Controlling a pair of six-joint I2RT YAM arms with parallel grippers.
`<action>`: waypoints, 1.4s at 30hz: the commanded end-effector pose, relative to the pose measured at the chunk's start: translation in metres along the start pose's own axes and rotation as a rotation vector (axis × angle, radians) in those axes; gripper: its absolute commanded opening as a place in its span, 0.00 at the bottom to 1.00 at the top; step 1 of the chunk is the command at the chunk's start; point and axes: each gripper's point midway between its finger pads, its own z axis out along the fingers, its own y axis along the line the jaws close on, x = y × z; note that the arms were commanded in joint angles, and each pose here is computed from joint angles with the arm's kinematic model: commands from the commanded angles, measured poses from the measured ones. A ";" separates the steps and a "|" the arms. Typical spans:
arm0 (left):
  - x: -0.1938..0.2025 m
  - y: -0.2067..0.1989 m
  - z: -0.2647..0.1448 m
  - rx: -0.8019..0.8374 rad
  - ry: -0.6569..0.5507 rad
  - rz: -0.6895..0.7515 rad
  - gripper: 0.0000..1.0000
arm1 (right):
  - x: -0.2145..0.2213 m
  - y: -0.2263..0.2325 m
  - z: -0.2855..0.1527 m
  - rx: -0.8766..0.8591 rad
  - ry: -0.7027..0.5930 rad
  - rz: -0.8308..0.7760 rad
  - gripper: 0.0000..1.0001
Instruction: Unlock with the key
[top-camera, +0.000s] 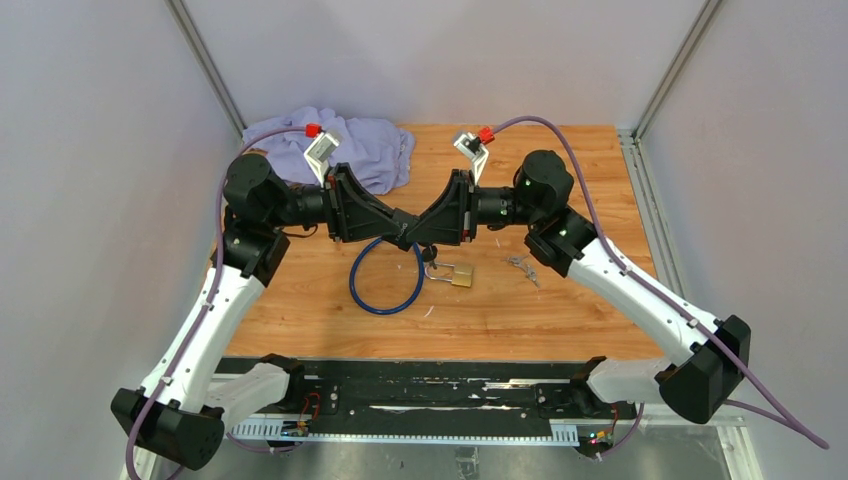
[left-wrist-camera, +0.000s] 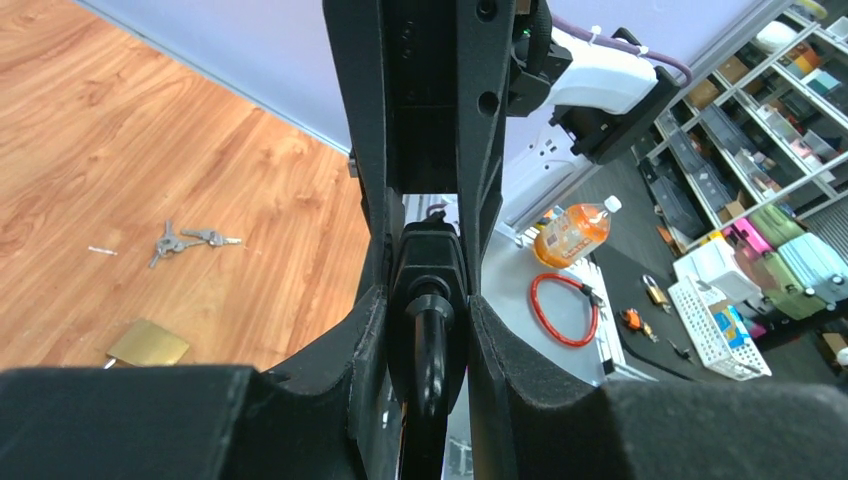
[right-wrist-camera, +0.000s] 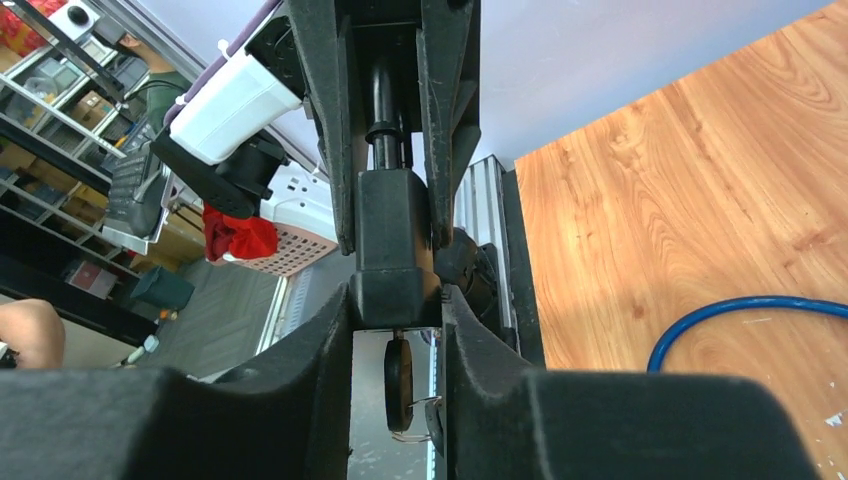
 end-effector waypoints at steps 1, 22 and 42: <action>-0.012 -0.011 0.000 0.025 -0.030 0.088 0.00 | -0.008 0.010 0.004 -0.045 -0.046 0.003 0.20; -0.006 0.000 0.000 -0.010 -0.027 0.072 0.00 | -0.010 0.004 0.015 -0.047 -0.095 0.040 0.40; -0.009 0.026 -0.019 -0.082 0.107 0.169 0.85 | 0.000 0.000 0.006 -0.030 -0.065 0.094 0.00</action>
